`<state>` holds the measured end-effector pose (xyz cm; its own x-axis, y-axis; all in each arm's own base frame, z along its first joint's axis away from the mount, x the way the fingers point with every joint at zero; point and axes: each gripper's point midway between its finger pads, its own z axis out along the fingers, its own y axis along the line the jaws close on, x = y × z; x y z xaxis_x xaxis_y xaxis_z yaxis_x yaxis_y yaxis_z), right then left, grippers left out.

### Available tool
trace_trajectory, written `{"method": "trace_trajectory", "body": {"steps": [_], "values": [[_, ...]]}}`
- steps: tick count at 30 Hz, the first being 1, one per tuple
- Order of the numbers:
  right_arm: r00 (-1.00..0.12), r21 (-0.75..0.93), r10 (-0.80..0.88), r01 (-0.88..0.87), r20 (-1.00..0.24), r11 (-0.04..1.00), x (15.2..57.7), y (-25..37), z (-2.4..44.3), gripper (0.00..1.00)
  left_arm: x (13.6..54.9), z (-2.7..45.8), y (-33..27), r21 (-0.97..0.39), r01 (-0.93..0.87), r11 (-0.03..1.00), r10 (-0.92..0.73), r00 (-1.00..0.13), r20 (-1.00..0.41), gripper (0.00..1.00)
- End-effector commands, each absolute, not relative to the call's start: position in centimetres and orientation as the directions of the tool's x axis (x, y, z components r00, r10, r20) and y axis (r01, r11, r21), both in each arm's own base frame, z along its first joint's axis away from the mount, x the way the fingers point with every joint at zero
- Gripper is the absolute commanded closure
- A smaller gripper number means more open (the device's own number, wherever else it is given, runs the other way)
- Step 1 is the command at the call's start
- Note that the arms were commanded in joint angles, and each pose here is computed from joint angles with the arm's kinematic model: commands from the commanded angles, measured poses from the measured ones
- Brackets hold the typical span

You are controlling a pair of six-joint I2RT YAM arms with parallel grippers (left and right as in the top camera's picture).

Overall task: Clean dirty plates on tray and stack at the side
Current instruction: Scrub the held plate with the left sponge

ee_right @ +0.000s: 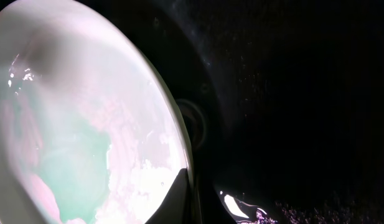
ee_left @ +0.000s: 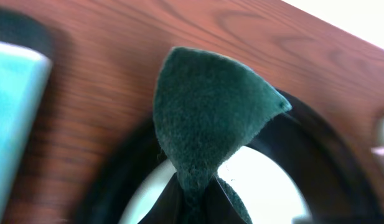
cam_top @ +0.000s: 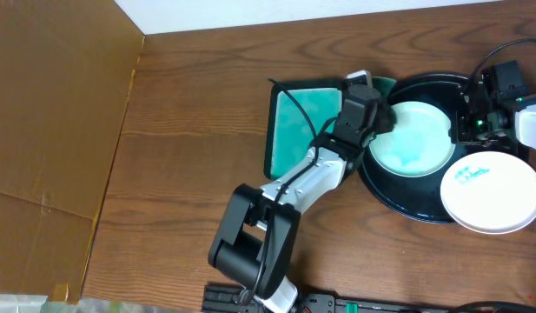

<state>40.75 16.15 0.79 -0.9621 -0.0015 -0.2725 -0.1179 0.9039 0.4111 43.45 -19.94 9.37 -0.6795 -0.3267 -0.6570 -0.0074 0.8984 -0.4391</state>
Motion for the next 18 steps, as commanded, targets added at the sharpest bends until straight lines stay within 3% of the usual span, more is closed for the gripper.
{"method": "trace_trajectory", "body": {"steps": [1, 8, 13, 18], "values": [[-0.963, 0.366, 0.019, -0.083, -0.268, 0.927, 41.1, 14.8, 0.0, 0.99, 41.9, 7.5, -23.5, -0.581, -0.008, 0.814, -0.381, -0.763, -0.522, 0.93], [-0.963, 0.366, 0.019, -0.084, -0.27, 0.927, 41.1, 14.8, 0.1, 0.99, 41.3, 3.1, -25.5, -0.557, -0.013, 0.831, -0.349, -0.791, -0.502, 0.93], [-0.963, 0.366, 0.019, -0.084, -0.269, 0.927, 41.1, 14.8, 0.0, 0.99, 41.3, -0.2, -22.0, -0.354, -0.03, 0.935, -0.239, -0.79, -0.564, 0.93], [-0.963, 0.366, 0.019, -0.084, -0.269, 0.927, 41.1, 14.8, 0.0, 0.99, 42.0, 1.7, -19.8, -0.241, 0.033, 0.97, -0.131, -0.763, -0.633, 0.93]]}}
